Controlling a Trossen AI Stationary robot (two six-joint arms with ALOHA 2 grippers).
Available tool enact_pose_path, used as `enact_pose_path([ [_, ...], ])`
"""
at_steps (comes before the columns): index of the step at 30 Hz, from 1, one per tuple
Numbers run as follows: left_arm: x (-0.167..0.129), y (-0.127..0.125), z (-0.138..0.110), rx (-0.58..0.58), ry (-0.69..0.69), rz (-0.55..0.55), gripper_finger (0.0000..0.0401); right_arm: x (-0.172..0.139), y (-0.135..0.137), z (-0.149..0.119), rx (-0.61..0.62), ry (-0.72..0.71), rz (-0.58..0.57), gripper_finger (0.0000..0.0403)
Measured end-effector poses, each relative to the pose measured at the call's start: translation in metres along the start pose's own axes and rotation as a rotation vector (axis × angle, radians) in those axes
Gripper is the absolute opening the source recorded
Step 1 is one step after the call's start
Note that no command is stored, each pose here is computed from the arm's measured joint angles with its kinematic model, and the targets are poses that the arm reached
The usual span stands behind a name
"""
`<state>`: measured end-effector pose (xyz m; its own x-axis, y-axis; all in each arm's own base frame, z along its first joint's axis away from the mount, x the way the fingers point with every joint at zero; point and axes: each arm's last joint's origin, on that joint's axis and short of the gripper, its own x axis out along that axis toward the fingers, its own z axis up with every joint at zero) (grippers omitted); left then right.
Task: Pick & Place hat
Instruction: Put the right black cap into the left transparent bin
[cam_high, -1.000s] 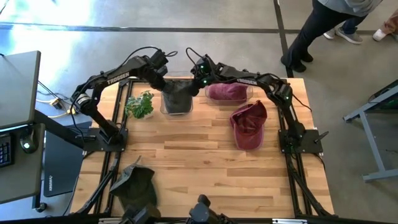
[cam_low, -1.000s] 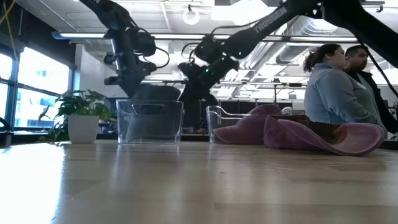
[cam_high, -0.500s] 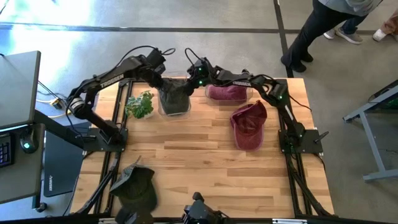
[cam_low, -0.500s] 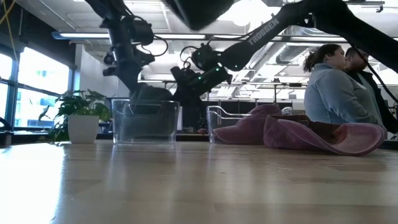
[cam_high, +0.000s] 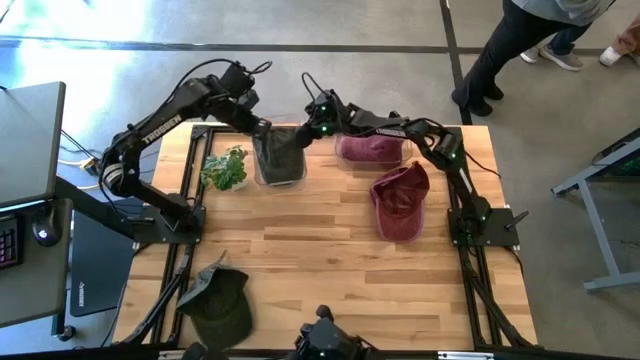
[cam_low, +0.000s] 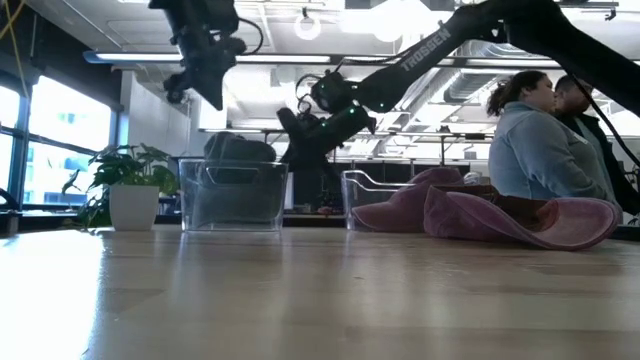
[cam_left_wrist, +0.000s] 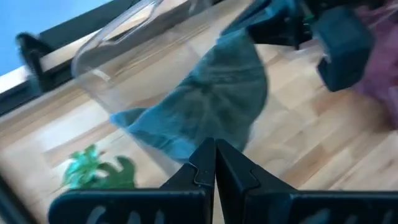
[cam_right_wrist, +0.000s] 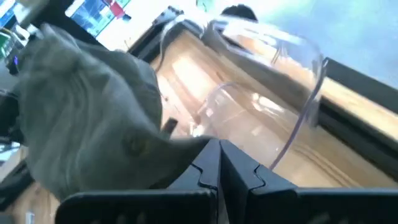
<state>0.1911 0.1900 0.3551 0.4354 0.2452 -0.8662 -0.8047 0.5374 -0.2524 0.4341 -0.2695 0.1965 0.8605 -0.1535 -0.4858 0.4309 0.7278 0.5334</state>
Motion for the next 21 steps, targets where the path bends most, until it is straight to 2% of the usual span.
enact_pose_path([
  [8, 0.003, -0.036, 0.004, -0.006, -0.112, -0.101, 0.0005, -0.044, 0.006, 0.032, 0.030, -0.057, -0.034, 0.0000],
  [11, 0.009, -0.055, 0.007, 0.015, -0.176, -0.130, 0.0005, -0.063, 0.003, 0.038, 0.030, -0.022, -0.071, 0.0001],
  [16, 0.038, -0.075, 0.013, 0.045, -0.169, -0.164, 0.0002, -0.095, -0.003, 0.041, -0.031, 0.068, -0.236, 0.0000],
  [21, 0.077, -0.078, 0.020, 0.049, -0.109, -0.133, 0.0000, -0.136, 0.002, 0.048, -0.103, 0.108, -0.370, 0.0000],
])
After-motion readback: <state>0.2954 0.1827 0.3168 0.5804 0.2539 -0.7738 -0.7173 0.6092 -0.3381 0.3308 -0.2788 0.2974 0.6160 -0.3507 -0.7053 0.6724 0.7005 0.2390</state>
